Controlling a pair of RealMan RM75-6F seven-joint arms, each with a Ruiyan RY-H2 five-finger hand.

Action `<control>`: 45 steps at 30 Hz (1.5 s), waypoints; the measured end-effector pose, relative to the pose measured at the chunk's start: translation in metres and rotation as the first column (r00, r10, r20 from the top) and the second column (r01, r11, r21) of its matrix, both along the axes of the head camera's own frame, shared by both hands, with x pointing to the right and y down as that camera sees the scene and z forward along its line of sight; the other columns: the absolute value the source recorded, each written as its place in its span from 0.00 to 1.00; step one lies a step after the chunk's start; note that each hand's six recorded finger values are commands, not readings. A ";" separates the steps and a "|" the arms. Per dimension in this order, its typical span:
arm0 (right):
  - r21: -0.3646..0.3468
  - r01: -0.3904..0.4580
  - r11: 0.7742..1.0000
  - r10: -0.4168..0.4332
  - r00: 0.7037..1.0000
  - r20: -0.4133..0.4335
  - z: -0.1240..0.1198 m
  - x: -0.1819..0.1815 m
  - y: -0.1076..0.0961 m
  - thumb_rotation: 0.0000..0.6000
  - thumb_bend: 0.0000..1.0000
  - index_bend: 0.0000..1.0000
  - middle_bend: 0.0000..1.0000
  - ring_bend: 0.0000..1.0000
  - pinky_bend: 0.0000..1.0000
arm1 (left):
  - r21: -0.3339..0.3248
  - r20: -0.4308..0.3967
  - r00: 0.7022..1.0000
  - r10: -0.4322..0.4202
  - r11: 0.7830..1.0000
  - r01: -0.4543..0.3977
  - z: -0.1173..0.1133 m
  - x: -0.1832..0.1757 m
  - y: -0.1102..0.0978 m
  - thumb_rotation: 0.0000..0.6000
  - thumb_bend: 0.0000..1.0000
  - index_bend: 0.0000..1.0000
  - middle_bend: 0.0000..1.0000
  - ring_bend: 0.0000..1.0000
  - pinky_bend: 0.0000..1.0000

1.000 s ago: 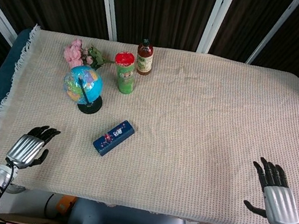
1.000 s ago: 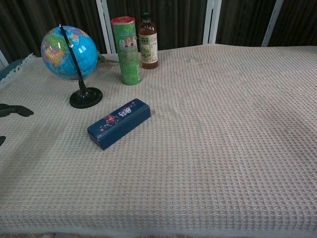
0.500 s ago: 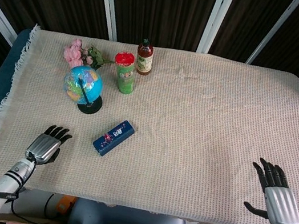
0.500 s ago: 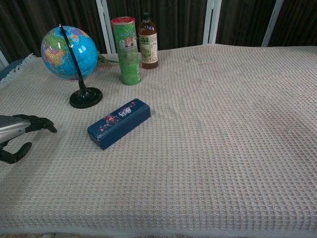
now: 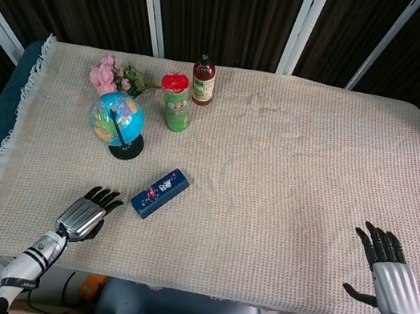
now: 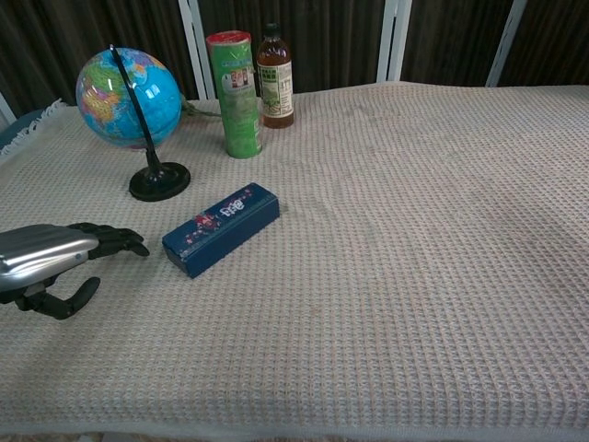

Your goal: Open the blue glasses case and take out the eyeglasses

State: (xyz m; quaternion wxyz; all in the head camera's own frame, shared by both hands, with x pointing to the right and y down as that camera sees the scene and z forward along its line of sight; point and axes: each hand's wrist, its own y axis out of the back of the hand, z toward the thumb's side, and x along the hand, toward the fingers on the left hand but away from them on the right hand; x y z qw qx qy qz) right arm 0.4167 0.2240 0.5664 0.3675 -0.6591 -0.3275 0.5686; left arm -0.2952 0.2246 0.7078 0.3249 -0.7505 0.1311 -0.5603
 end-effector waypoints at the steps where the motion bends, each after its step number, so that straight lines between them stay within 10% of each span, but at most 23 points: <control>1: 0.001 -0.001 1.000 0.001 1.000 0.002 -0.001 0.000 0.000 1.00 0.18 0.00 0.00 0.00 0.00 | 0.002 -0.008 1.000 0.003 1.000 -0.003 0.000 0.004 0.001 1.00 0.70 0.07 0.02 0.00 0.05; 45: 0.041 -0.033 0.999 0.031 0.997 0.066 -0.022 0.013 -0.001 1.00 0.18 0.00 0.00 0.00 0.00 | -0.033 -0.244 0.959 0.146 0.987 -0.159 -0.019 0.104 0.031 1.00 0.71 0.00 0.06 0.00 0.05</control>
